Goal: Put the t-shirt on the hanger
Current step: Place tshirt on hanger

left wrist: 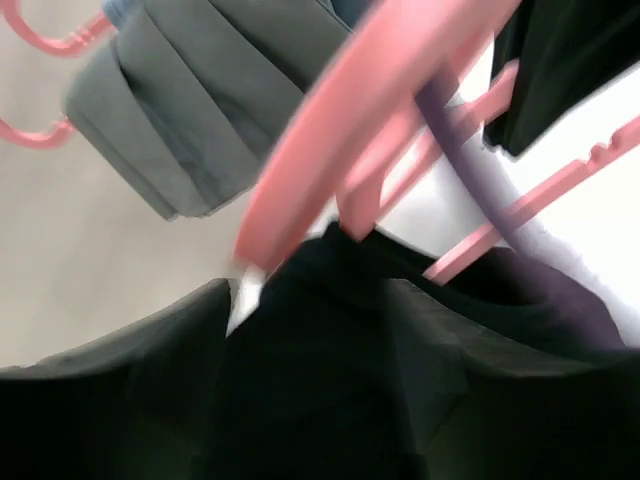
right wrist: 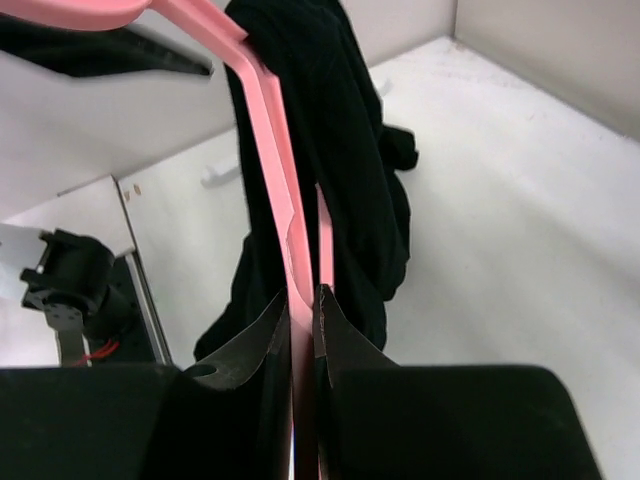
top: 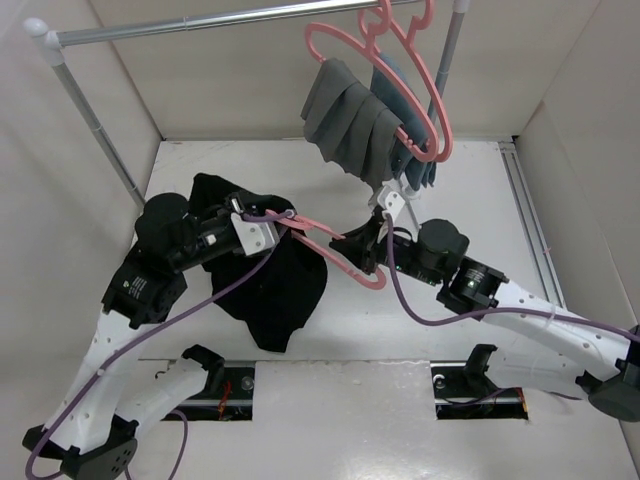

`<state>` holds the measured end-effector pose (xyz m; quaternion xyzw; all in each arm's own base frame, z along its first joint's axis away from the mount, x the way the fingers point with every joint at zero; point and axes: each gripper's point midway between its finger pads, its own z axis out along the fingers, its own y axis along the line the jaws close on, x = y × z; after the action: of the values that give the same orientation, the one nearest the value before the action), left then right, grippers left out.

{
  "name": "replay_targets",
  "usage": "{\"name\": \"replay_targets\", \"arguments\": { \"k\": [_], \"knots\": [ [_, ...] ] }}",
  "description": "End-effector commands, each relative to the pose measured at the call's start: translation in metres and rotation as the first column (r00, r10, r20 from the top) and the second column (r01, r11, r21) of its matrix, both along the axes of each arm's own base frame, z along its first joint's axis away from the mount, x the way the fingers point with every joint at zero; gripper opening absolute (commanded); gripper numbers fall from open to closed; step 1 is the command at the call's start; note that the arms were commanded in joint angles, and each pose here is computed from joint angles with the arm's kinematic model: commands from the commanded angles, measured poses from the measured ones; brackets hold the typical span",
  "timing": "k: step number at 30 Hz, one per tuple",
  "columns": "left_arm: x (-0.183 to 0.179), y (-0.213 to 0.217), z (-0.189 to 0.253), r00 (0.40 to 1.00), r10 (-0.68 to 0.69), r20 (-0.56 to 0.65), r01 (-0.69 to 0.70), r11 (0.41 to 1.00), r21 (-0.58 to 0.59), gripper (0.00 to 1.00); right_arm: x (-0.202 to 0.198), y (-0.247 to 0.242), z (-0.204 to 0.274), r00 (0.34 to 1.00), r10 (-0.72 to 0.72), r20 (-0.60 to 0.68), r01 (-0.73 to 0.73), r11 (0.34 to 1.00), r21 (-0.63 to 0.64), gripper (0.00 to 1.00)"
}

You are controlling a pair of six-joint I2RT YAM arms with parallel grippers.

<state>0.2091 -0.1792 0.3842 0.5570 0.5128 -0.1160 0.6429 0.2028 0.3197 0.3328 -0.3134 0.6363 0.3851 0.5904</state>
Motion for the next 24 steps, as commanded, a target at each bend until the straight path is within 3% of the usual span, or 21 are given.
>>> {"name": "replay_targets", "arguments": {
  "k": [1, 2, 4, 6, 7, 8, 11, 15, 20, 24],
  "knots": [
    [-0.011, -0.005, 0.020, 0.990, -0.070, 0.120, 0.070, 0.998, 0.006, 0.45, 0.017, -0.004, 0.034, 0.997, -0.070, 0.038, 0.066, 0.993, 0.099, 0.00],
    [-0.015, -0.007, 0.016, 0.989, -0.093, 0.113, 0.092, 0.996, 0.019, 0.34, 0.019, -0.001, 0.029, 0.997, -0.070, 0.031, 0.067, 0.994, 0.089, 0.00],
    [-0.021, -0.008, 0.011, 0.988, -0.125, 0.095, 0.121, 0.992, 0.038, 0.25, 0.019, 0.002, 0.024, 0.998, -0.059, 0.024, 0.057, 0.995, 0.076, 0.00],
    [-0.022, -0.008, 0.002, 0.991, -0.126, 0.050, 0.124, 0.991, 0.056, 0.36, 0.020, 0.005, 0.020, 0.998, -0.058, 0.011, 0.057, 0.996, 0.072, 0.00],
    [-0.021, -0.006, 0.000, 0.995, -0.101, 0.016, 0.100, 0.994, 0.037, 0.49, 0.019, 0.006, 0.016, 0.999, -0.047, 0.006, 0.047, 0.997, 0.064, 0.00],
    [-0.010, -0.003, -0.005, 0.999, -0.046, 0.002, 0.046, 0.998, 0.031, 0.69, 0.019, 0.006, 0.015, 0.999, -0.047, 0.006, 0.047, 0.997, 0.064, 0.00],
    [-0.004, 0.006, -0.025, 1.000, 0.015, -0.019, -0.014, 0.998, 0.062, 0.86, 0.016, 0.003, 0.016, 0.999, -0.034, 0.010, 0.033, 0.997, 0.067, 0.00],
    [0.013, 0.009, -0.044, 0.985, 0.107, -0.135, -0.099, 0.993, 0.070, 0.99, 0.012, 0.003, 0.019, 0.999, 0.003, 0.040, -0.006, 0.998, 0.060, 0.00],
    [0.030, 0.010, -0.026, 0.979, 0.147, -0.139, -0.145, 0.989, 0.027, 0.99, 0.005, 0.006, 0.022, 0.998, 0.049, 0.050, -0.051, 0.997, 0.053, 0.00],
    [0.033, 0.007, -0.024, 0.994, 0.070, -0.082, -0.061, 0.993, 0.104, 0.92, -0.001, 0.001, 0.017, 0.997, 0.058, 0.043, -0.060, 0.997, 0.043, 0.00]
  ]
}}
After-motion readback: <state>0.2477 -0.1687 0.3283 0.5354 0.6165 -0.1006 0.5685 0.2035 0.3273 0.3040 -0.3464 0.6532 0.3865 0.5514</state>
